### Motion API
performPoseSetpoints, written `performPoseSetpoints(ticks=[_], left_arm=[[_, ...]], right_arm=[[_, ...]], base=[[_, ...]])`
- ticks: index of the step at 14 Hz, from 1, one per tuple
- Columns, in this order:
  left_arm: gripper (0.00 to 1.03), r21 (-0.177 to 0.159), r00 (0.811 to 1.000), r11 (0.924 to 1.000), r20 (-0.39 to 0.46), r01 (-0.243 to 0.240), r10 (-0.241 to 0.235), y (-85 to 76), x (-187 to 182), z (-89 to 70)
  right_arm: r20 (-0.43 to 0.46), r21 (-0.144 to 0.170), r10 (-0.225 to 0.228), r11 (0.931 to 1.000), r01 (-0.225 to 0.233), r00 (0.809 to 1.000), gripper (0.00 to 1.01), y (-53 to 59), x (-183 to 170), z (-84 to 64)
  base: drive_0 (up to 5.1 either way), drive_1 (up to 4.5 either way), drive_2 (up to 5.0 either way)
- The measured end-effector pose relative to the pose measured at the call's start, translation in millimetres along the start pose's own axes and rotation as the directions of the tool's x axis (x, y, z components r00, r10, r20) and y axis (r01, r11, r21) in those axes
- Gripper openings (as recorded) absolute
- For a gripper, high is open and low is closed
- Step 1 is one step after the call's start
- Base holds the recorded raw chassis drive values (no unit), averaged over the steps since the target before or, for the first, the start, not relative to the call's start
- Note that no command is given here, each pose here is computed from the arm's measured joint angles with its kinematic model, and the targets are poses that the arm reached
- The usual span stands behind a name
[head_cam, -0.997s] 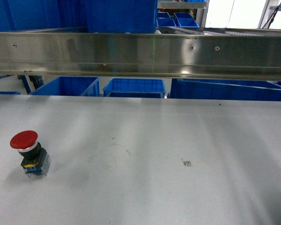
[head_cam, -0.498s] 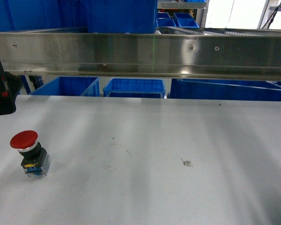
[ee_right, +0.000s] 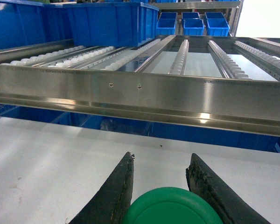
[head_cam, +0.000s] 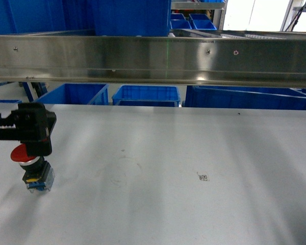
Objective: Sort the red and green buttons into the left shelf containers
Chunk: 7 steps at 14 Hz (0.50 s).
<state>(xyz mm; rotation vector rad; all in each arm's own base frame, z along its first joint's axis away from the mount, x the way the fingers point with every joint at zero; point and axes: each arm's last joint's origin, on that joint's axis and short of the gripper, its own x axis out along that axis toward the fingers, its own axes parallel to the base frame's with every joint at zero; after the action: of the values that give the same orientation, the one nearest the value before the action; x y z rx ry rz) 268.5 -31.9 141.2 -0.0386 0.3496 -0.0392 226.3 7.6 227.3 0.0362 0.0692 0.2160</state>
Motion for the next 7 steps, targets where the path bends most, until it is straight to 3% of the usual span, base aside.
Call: performPoseSetpoints(ticks=[5, 7], left_arm=[[0.98, 0.025, 0.997, 0.9996, -0.069, -0.016, 0.018, 7.3, 16, -26.1], [0.98, 0.033, 0.998, 0.9994, -0.060, -0.011, 0.013, 6.7, 19, -28.0]], right_arm=[[0.000, 0.000, 0.000, 1.0000, 0.000, 1.000, 0.32, 0.0, 0, 0.0], [0.000, 0.000, 0.000, 1.0000, 0.000, 1.000, 0.32, 0.0, 0, 0.0]], base=[[0.0, 0.00, 0.0], [0.0, 0.00, 0.0]])
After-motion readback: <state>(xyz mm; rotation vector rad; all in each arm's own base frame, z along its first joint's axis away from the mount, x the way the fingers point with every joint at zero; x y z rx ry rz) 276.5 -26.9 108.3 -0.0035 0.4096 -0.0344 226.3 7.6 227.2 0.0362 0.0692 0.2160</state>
